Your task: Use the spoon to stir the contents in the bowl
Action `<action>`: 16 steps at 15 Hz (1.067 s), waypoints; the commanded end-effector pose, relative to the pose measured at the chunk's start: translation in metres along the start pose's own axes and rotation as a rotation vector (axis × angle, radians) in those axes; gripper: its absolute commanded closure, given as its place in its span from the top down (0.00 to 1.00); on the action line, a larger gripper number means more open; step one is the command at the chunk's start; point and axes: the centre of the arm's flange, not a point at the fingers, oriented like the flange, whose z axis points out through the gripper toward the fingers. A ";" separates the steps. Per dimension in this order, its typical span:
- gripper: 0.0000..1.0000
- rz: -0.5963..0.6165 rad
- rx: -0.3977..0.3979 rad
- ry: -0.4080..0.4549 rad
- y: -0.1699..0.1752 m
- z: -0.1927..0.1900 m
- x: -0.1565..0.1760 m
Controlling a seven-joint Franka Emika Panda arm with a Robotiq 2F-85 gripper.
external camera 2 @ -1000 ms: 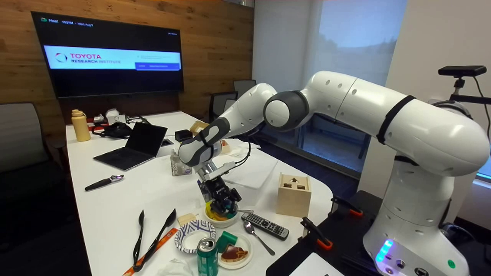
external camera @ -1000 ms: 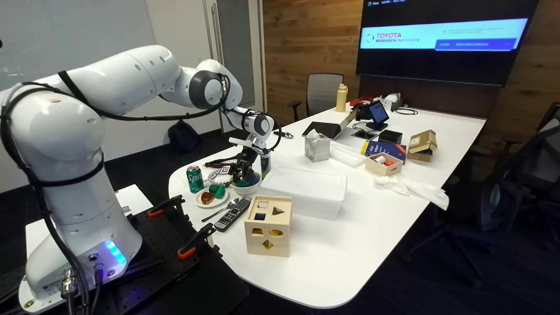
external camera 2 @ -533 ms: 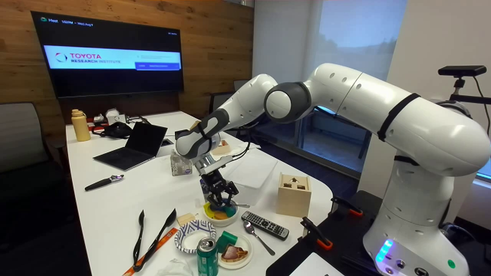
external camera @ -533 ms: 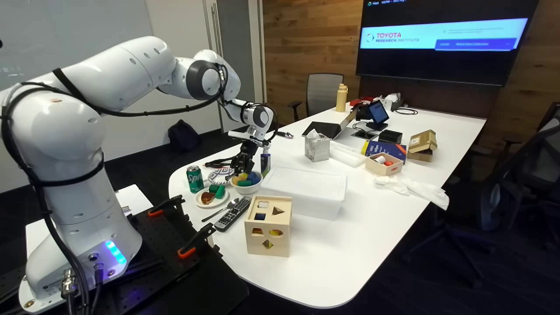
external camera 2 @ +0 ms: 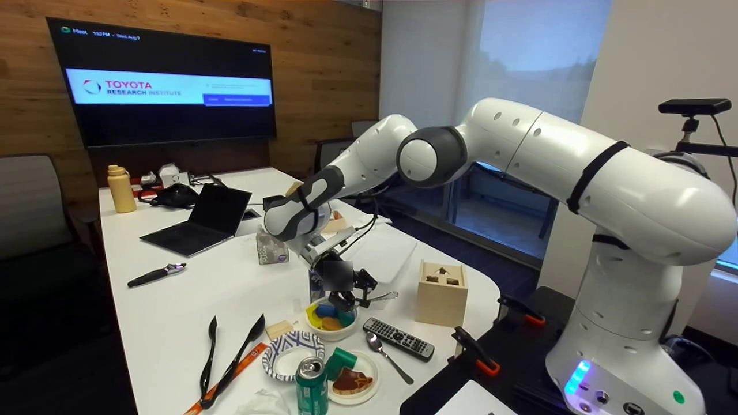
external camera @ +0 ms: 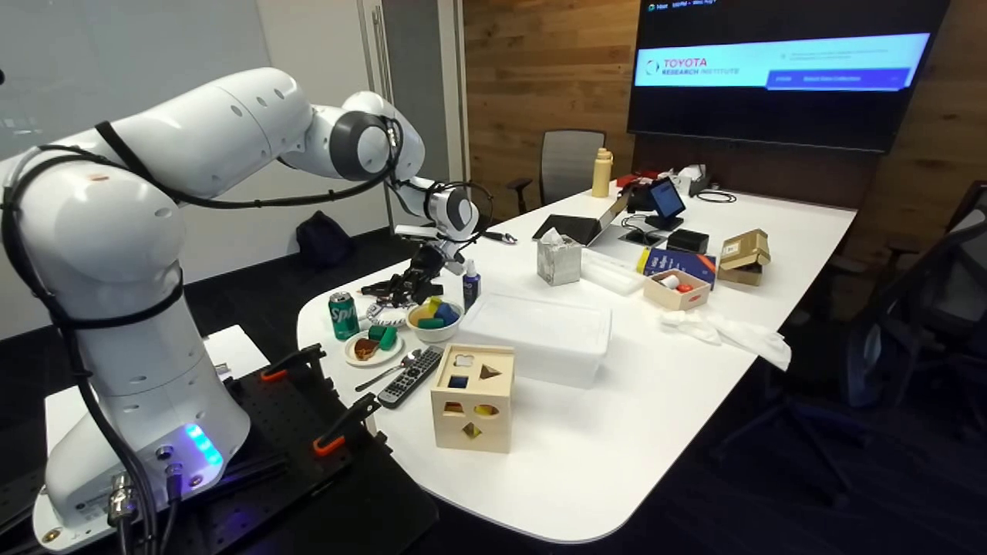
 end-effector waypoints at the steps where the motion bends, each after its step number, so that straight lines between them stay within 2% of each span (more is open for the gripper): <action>1: 0.00 -0.071 -0.018 -0.114 -0.009 -0.003 0.024; 7: 0.00 -0.104 -0.034 -0.209 -0.014 0.011 0.047; 16: 0.00 -0.078 -0.042 -0.175 -0.016 0.005 0.061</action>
